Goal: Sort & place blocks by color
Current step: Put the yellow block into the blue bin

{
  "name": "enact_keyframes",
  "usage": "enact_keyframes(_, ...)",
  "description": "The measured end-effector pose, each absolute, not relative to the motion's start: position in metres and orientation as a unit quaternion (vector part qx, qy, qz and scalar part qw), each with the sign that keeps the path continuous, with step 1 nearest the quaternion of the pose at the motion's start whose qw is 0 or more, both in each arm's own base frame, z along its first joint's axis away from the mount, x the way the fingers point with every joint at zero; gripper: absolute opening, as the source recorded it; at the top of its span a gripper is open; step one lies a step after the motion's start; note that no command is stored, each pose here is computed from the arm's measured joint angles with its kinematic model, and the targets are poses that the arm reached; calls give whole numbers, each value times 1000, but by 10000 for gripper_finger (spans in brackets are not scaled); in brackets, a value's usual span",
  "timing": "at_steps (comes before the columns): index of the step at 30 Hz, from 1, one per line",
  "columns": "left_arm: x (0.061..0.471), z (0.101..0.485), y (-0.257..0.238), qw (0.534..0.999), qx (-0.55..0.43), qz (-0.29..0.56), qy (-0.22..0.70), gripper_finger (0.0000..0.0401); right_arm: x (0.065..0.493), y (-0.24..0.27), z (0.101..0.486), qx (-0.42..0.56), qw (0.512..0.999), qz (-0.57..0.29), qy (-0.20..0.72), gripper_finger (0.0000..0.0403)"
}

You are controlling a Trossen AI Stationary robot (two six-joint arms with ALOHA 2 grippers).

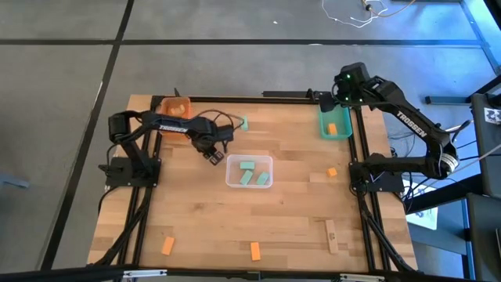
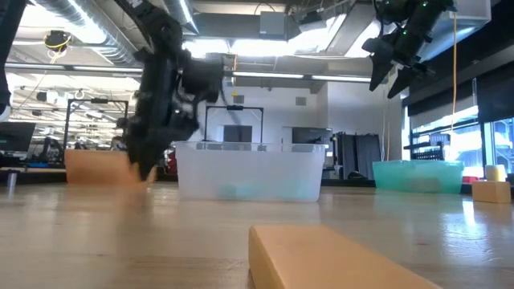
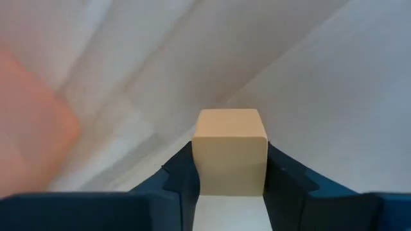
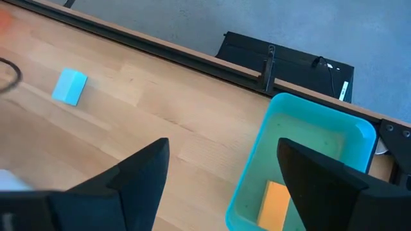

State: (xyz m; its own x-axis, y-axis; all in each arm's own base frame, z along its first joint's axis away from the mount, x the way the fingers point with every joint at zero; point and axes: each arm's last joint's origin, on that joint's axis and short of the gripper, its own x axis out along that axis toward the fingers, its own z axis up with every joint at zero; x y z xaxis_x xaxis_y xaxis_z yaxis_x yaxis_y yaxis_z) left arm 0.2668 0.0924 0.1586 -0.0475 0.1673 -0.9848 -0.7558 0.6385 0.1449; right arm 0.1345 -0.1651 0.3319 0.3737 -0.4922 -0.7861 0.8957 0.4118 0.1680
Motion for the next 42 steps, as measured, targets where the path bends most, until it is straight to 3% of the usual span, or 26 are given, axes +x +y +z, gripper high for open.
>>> enact_keyframes(5, 280, 201, 107, 719, -211, 306, 587, 124, 136, -165, 333, 257, 797, -415, 354, 288)
enact_keyframes(12, 304, 267, 132, 835, -172, 148, 502, 124, 154, -157, 340, 75, 917, -169, 354, 263)
enact_keyframes(18, 313, 305, 151, 902, -152, 23, 404, 124, 173, -143, 347, -57, 953, -25, 296, 243)
enact_keyframes(30, 327, 331, 156, 943, -173, -107, 264, 124, 221, -106, 362, -244, 948, 81, 187, 236)
enact_keyframes(42, 343, 344, 139, 951, -176, -147, 209, 124, 270, -96, 346, -285, 940, 106, 153, 235)
